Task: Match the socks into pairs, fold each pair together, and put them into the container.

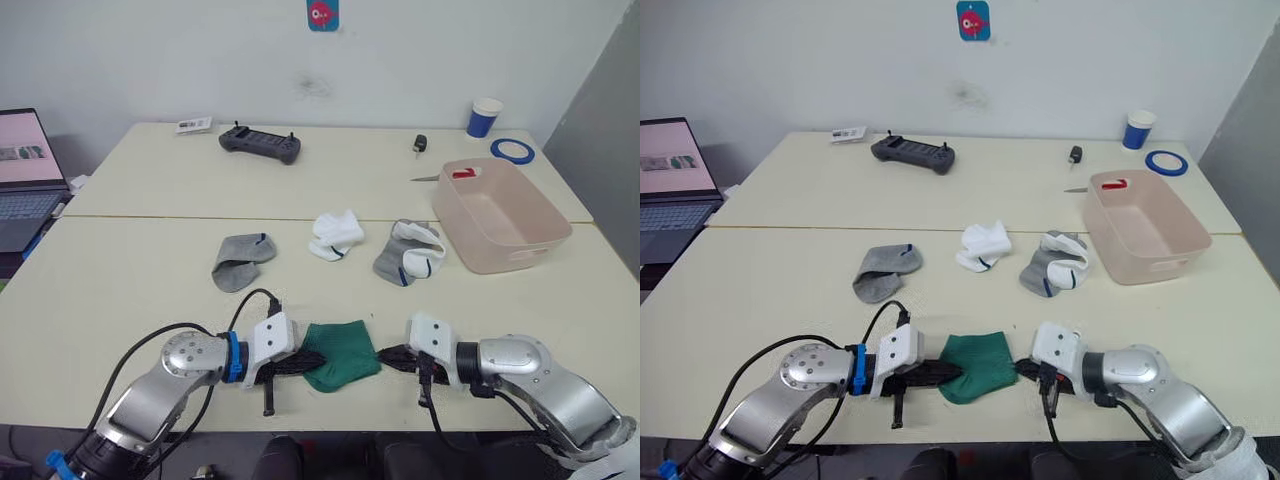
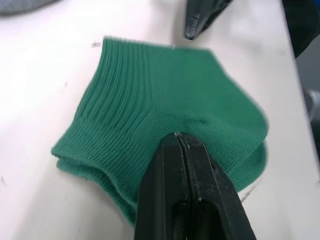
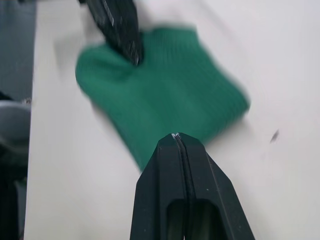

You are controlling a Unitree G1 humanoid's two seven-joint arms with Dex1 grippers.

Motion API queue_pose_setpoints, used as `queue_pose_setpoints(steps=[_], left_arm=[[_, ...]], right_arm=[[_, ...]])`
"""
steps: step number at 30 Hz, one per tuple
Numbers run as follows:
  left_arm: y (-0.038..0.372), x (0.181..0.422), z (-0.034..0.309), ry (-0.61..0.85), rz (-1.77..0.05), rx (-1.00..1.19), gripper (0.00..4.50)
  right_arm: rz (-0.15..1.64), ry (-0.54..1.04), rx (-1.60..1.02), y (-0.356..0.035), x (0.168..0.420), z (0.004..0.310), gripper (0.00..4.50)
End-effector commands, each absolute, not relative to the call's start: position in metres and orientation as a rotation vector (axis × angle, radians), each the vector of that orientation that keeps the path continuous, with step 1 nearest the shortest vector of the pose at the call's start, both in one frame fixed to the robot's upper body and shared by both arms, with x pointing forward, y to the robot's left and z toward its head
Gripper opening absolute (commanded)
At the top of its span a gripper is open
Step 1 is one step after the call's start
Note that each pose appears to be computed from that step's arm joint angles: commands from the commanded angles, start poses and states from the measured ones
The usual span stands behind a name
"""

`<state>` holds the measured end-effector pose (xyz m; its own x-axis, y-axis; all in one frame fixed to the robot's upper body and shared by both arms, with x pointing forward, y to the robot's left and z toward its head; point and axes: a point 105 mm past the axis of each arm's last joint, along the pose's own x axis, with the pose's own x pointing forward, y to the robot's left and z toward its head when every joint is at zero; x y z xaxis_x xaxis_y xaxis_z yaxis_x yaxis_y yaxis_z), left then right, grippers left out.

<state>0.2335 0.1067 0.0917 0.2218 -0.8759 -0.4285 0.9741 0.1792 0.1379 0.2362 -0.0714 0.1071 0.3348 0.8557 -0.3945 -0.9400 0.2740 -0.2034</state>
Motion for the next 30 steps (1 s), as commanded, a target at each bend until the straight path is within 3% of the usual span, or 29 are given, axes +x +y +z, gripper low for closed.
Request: queue_pose_setpoints(steps=[1, 6, 11, 19, 23, 30], left_arm=[[0.100, 0.241, 0.106, 0.216, -1.310, 0.467, 0.00], [0.105, 0.255, 0.083, 0.273, -1.246, 0.547, 0.00], [0.112, 0.251, 0.059, 0.357, -1.218, 0.535, 0.00], [0.099, 0.248, 0.108, 0.186, -1.254, 0.362, 0.00], [0.097, 0.238, 0.107, 0.257, -1.313, 0.332, 0.00], [0.119, 0.237, 0.060, 0.429, -1.243, 0.402, 0.00]], right_arm=[[1.185, 0.150, -0.438, -0.058, 0.247, 0.117, 0.01], [1.142, 0.180, -0.485, -0.042, 0.262, 0.096, 0.01], [1.088, 0.280, -0.566, -0.069, 0.265, 0.076, 0.01], [1.077, 0.235, -0.354, -0.090, 0.253, 0.117, 0.01], [1.062, 0.284, -0.258, -0.093, 0.248, 0.118, 0.93], [1.095, 0.443, -0.171, -0.082, 0.235, 0.108, 3.48]])
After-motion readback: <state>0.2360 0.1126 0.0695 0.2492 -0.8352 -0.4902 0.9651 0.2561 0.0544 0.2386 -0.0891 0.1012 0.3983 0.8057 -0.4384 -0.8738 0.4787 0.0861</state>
